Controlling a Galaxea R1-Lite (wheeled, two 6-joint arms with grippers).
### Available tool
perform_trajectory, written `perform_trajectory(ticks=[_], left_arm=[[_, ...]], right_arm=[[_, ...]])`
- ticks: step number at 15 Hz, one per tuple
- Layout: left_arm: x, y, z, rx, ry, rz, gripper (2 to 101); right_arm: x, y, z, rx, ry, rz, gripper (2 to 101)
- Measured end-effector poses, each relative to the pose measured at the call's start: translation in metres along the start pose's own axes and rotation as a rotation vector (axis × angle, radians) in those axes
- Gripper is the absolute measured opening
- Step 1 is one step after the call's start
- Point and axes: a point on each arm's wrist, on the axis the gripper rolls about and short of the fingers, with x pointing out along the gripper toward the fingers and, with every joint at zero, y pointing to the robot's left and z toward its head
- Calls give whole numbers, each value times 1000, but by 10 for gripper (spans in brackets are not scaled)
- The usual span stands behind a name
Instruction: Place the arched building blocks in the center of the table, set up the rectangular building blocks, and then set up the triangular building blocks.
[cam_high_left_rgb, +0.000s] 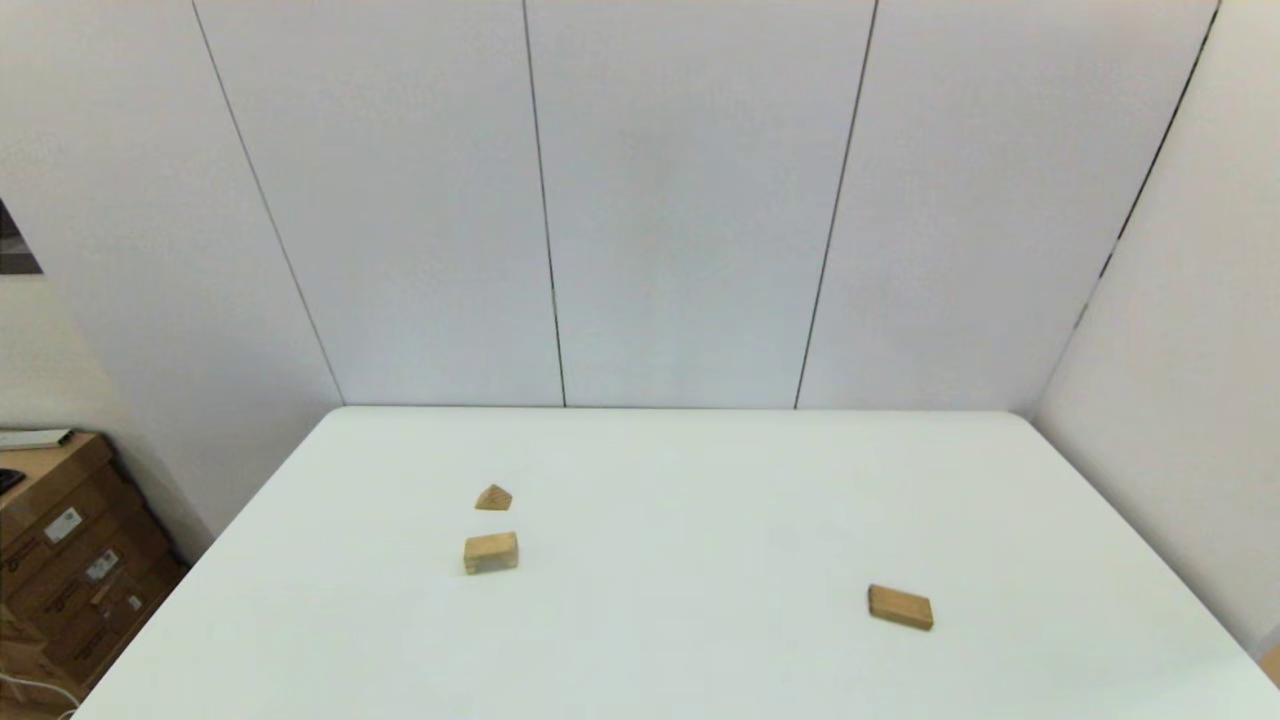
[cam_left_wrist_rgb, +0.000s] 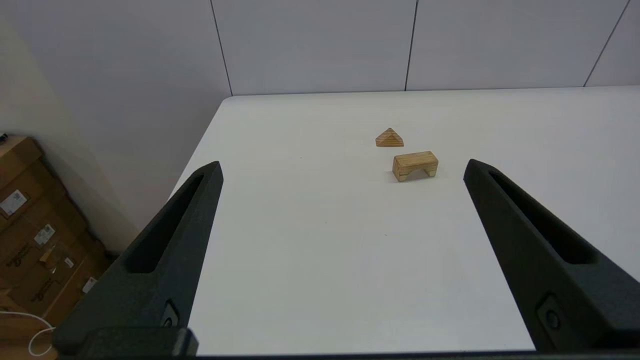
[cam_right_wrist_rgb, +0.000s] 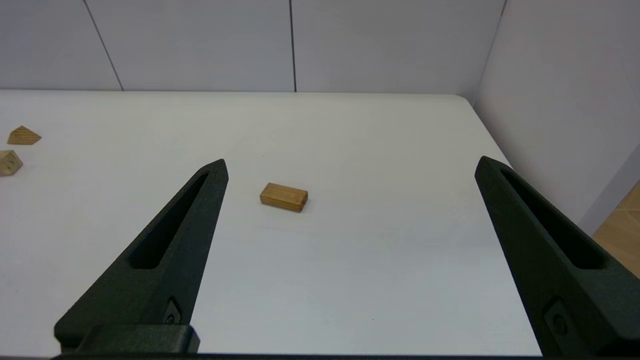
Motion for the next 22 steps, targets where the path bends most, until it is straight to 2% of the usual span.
perform_trajectory(ticks=[22], left_arm=[[0, 0, 0, -5, -1, 2, 978]], right_arm=[[0, 0, 0, 0, 0, 0, 980]])
